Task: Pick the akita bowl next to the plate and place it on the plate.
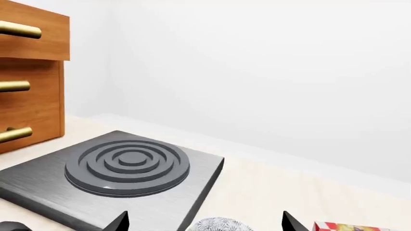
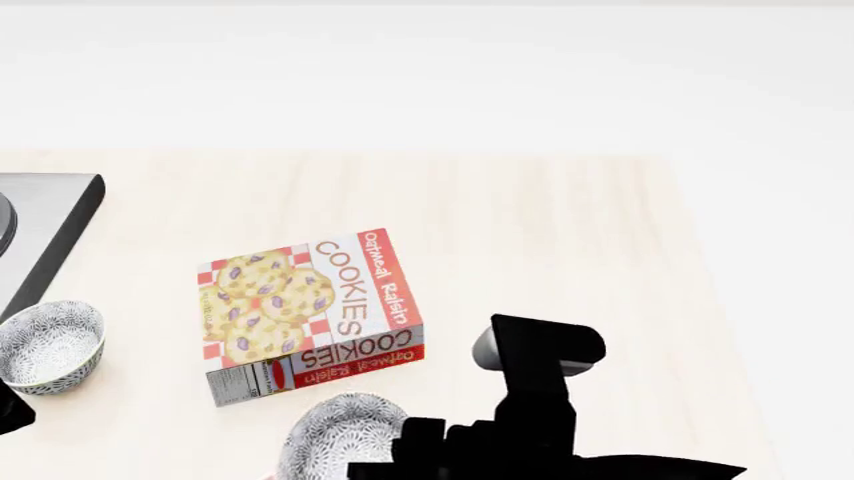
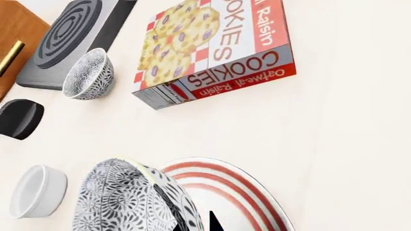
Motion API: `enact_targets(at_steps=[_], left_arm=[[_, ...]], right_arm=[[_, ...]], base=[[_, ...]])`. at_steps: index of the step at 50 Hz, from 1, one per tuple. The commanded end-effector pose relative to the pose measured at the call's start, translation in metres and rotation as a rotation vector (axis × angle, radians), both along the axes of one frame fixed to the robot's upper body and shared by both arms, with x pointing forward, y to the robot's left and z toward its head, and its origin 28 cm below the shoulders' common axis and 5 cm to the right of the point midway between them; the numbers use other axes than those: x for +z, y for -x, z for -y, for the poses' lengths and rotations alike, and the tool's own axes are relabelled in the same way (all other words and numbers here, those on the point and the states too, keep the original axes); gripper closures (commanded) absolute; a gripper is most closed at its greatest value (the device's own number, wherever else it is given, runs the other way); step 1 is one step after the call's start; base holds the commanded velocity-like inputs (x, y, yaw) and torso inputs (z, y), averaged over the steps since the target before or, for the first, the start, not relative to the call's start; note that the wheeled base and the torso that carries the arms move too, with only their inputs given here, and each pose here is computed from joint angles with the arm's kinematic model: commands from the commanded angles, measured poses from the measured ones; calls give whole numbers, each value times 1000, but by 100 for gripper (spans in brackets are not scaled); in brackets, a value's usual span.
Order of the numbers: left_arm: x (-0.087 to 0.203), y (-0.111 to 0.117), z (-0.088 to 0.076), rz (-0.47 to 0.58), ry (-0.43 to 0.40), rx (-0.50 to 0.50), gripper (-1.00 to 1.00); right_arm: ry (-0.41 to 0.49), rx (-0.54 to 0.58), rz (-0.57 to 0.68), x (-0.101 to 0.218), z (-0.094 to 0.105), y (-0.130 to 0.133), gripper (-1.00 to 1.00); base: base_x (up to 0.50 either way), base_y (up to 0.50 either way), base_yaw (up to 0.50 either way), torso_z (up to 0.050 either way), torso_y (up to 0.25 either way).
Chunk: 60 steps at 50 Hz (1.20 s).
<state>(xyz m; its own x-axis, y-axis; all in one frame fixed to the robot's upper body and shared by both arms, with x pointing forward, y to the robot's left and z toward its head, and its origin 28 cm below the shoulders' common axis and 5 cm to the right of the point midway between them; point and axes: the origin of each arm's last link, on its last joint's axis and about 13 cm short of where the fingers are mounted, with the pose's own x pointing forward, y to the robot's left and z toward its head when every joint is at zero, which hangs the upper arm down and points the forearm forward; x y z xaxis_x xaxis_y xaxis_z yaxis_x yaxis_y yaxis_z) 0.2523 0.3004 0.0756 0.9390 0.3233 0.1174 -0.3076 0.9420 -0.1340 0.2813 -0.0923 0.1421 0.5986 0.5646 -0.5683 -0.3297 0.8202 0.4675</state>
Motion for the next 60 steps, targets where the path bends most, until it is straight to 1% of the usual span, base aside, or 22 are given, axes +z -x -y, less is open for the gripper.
enact_targets(at_steps=[1, 20, 38, 40, 41, 43, 46, 48, 50, 52, 58, 59, 60], left_arm=[[0, 0, 0, 14, 15, -2, -100], [-1, 0, 0, 14, 16, -2, -100], [-1, 0, -1, 15, 16, -2, -100], [1, 1, 0, 15, 15, -2, -100], [-7, 0, 0, 15, 15, -2, -100], [-8, 0, 0, 15, 16, -2, -100], [-6, 0, 0, 15, 16, -1, -100], [1, 1, 0, 15, 16, -2, -100], [0, 1, 0, 15, 16, -1, -100], [-7, 0, 0, 15, 16, -1, -100], [-8, 0, 0, 15, 16, -1, -100], [-2, 0, 0, 15, 16, -1, -100], [-7, 0, 0, 15, 16, -1, -100]], right_arm=[[-74, 32, -3, -6, -5, 3, 100], [-80, 73, -47, -26, -10, 6, 100], [-96, 102, -67, -34, -16, 6, 100], [-95, 101, -66, -35, -16, 5, 100], [-94, 99, -67, -36, -16, 5, 100], [-87, 98, -67, -37, -16, 5, 100], [-79, 95, -65, -36, -16, 5, 100], [-76, 98, -63, -36, -16, 6, 100], [-73, 101, -62, -38, -16, 6, 100], [-69, 99, -64, -39, -15, 6, 100], [-64, 100, -69, -40, -16, 7, 100], [-62, 101, -68, -41, -16, 6, 100], [-61, 100, -68, -41, -16, 6, 100]], base=[[0, 0, 0, 0, 0], [0, 0, 0, 0, 1], [0, 0, 0, 0, 0], [0, 0, 0, 0, 0], [0, 0, 0, 0, 0], [0, 0, 0, 0, 0], [0, 0, 0, 0, 3], [0, 0, 0, 0, 0], [0, 0, 0, 0, 0], [0, 0, 0, 0, 0], [0, 0, 0, 0, 0], [0, 0, 0, 0, 0], [0, 0, 0, 0, 0]])
